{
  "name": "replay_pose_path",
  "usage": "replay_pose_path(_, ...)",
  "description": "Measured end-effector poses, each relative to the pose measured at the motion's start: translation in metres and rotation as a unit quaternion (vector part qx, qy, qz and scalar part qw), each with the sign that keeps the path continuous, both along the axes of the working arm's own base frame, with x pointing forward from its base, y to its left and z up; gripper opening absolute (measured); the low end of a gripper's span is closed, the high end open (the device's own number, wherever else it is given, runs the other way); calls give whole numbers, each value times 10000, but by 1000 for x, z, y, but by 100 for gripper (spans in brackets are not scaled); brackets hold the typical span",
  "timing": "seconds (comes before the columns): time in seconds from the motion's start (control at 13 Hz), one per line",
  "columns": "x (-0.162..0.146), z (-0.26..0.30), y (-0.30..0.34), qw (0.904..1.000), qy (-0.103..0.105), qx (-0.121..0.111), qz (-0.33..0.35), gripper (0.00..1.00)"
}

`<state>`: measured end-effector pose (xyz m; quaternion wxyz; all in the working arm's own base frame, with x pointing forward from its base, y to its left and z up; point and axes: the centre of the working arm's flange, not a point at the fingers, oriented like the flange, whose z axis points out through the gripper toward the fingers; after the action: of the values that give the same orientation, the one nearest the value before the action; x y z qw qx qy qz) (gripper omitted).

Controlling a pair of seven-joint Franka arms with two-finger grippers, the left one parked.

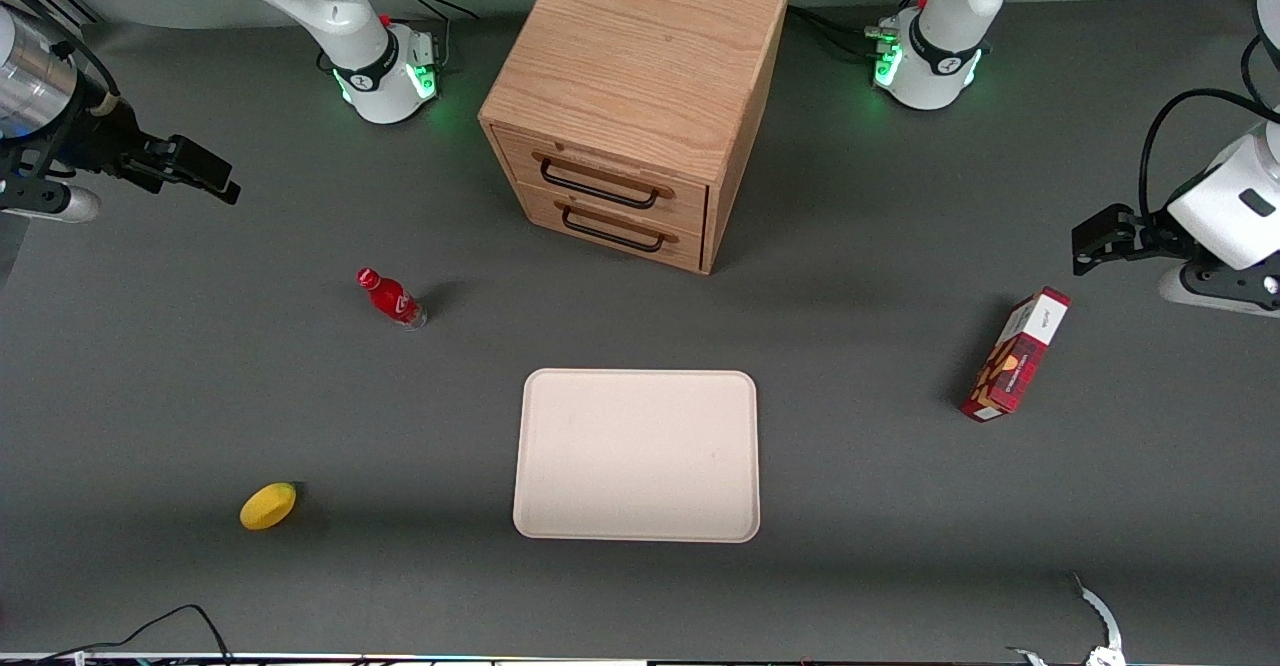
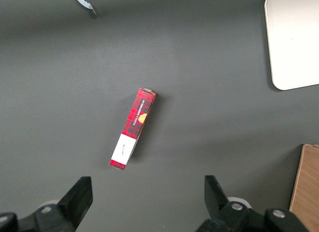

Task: Place coke bottle on tray
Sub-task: 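Move the right gripper down over the red Coca-Cola bottle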

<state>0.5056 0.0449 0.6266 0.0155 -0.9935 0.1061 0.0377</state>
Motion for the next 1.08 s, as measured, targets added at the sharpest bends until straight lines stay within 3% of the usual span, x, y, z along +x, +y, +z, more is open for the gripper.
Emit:
replay_pose_path(0.46, -2, -9, 13, 9996, 254, -31, 136, 100)
replay_pose_path(0.62, 2, -35, 34, 9991, 280, -55, 311, 100)
replay_pose_path(1.08, 3, -224, 58, 9985, -305, -43, 443, 100)
